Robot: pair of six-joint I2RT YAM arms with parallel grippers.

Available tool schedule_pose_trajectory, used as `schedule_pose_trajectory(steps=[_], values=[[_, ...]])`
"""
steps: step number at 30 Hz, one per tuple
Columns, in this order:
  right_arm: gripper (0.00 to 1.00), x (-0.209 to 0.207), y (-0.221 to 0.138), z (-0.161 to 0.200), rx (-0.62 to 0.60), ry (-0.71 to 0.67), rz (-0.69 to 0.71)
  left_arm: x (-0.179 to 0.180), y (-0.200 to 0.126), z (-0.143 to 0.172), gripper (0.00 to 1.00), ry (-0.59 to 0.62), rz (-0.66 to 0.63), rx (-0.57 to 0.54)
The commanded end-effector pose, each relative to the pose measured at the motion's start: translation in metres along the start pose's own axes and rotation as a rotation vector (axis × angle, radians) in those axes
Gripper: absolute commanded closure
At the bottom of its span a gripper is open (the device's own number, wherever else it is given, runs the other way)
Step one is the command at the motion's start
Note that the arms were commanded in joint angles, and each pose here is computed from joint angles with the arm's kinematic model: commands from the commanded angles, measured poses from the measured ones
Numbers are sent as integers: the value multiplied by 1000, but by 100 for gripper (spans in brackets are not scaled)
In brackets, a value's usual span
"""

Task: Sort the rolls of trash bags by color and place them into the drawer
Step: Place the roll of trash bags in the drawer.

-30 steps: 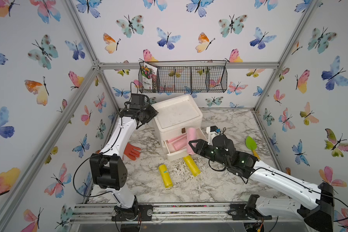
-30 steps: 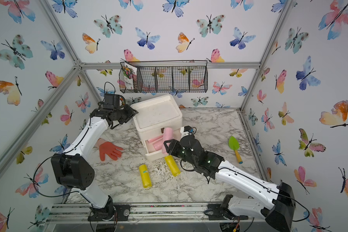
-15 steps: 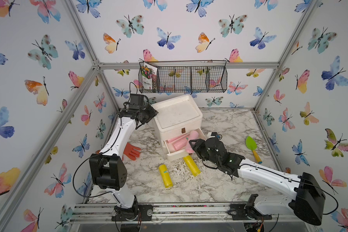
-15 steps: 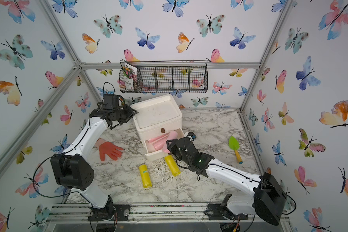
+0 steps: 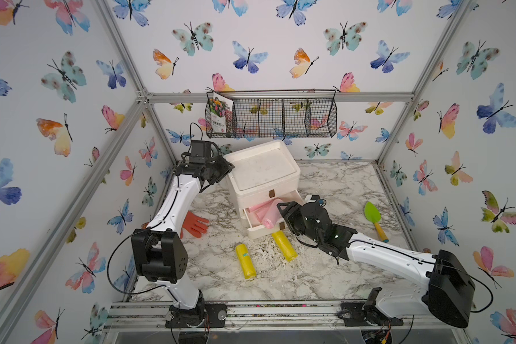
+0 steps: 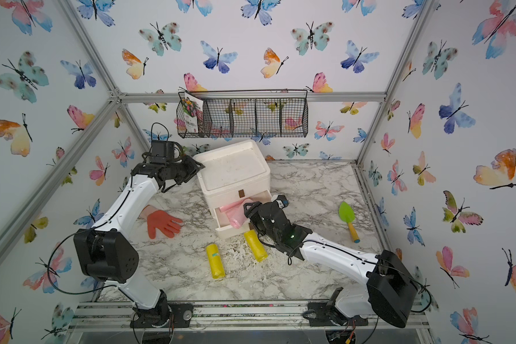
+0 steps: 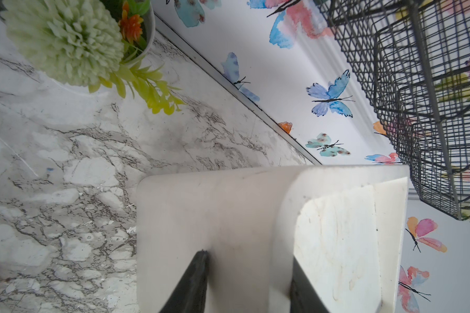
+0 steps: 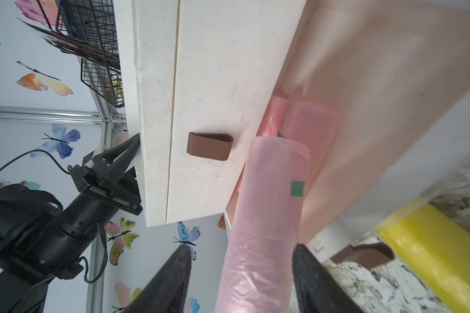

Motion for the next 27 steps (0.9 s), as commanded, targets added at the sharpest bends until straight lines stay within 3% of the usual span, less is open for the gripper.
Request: schedule_pose_trajectory(steps=[1,9,16,27], values=[[37,24,1,-3,2,-27,-65,10,0,23,61,-44,-16,103],[40,53,8,10,83,-197,-120,12,2,24,61,-49,-20,107],[43,71,30,37,228,-238,-180,12,2,24,61,-49,-21,106],[44,36,67,54,284,-238,-105,14,3,24,61,-48,-29,106]])
Point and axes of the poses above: each gripper's point midway between its finger pads, its own y axis out along the fingers, its own x axis along the line the jaws close on, z = x × y, the point moved 2 cm from there along -y, back along the fingers, and after that the axes turned 1 degree about y, right-handed, at the moved point
